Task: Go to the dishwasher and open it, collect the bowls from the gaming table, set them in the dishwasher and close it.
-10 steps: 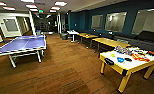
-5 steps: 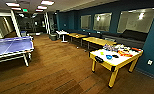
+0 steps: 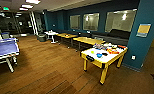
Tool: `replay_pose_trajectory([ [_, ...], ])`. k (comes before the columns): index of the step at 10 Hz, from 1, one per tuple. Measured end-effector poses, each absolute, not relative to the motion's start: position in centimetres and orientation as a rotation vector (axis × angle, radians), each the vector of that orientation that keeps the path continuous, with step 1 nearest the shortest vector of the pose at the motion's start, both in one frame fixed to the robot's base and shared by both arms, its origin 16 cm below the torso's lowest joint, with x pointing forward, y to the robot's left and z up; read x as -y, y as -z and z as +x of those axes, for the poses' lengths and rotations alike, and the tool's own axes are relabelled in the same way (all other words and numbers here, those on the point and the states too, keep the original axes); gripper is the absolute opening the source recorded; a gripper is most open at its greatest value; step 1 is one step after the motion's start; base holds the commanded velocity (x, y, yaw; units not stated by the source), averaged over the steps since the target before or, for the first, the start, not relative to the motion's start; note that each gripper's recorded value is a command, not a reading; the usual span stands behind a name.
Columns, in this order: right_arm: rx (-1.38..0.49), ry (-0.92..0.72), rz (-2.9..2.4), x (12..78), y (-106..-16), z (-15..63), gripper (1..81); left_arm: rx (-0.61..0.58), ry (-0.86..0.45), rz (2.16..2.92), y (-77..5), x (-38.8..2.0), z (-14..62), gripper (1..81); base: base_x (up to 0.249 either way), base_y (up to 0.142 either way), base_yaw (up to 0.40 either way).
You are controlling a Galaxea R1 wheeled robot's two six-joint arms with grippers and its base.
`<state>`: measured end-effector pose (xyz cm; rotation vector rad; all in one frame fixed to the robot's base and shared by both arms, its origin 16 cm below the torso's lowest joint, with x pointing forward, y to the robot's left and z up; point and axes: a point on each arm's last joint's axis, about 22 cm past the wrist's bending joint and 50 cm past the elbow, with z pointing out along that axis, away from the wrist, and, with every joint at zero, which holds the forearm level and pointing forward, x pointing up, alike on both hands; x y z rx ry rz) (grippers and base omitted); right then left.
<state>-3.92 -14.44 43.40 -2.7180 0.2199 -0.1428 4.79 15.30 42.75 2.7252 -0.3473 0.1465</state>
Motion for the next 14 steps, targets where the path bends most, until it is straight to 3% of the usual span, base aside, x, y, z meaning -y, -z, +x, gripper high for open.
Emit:
replay_pose_trajectory([
  [14,-0.215,0.143,-2.721,14.47,-43.35,-3.96,81.1,0.348,-0.148,2.725,-42.75,-15.32,4.85,81.1,0.000,0.000,-0.304],
])
